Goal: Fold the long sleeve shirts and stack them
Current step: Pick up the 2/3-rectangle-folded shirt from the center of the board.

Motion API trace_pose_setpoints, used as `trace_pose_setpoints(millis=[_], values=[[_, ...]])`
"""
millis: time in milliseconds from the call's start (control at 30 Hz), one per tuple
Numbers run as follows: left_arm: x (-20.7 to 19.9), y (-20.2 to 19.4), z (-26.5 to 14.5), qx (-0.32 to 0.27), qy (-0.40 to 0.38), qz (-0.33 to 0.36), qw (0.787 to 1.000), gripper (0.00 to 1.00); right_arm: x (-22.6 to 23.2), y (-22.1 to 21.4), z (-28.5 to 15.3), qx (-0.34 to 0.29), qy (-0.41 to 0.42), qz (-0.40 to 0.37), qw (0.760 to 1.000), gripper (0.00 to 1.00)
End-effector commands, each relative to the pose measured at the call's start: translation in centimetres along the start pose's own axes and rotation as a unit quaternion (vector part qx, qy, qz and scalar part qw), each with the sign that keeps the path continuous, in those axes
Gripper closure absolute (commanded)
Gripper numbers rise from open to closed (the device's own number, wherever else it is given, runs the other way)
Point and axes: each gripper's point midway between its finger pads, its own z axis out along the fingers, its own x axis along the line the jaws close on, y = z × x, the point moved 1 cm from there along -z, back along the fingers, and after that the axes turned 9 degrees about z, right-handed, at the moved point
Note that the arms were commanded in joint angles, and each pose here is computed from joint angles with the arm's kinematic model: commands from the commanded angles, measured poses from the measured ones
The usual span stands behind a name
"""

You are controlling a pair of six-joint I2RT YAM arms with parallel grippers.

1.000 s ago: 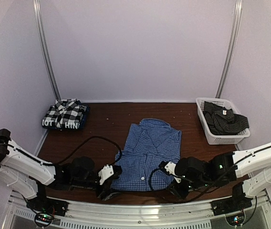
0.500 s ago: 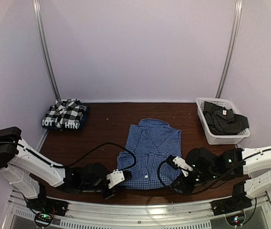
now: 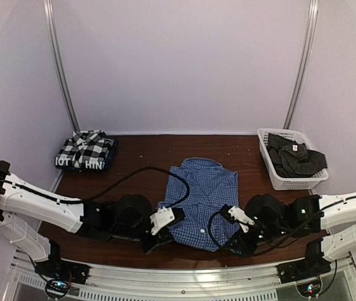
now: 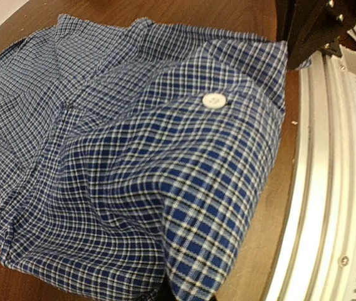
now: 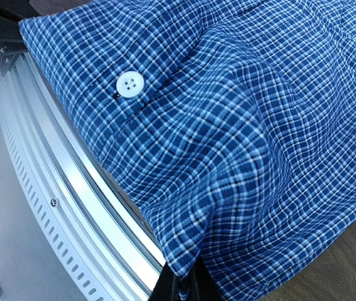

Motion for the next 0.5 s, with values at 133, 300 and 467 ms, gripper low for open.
trace_pose_setpoints(millis=[133,300,467], values=[[-0.2,3.5,-3.0,-0.020,-0.087,-0.072,0.993,1.00,0.1,0.8,-1.2,-0.039,-0.009,0.001,0.999,0.65],[0.6,3.8,-3.7,-0.018,-0.112,-0.104,0.988,1.00,1.0,1.1,-1.8,-0.055,-0.012,-0.011,0.998,0.38],[0.7,3.8,-3.6,-0.002,-0.133,-0.120,0.984,1.00,1.7,0.9,-1.5,-0.059,-0.038,-0.032,0.997,0.19]])
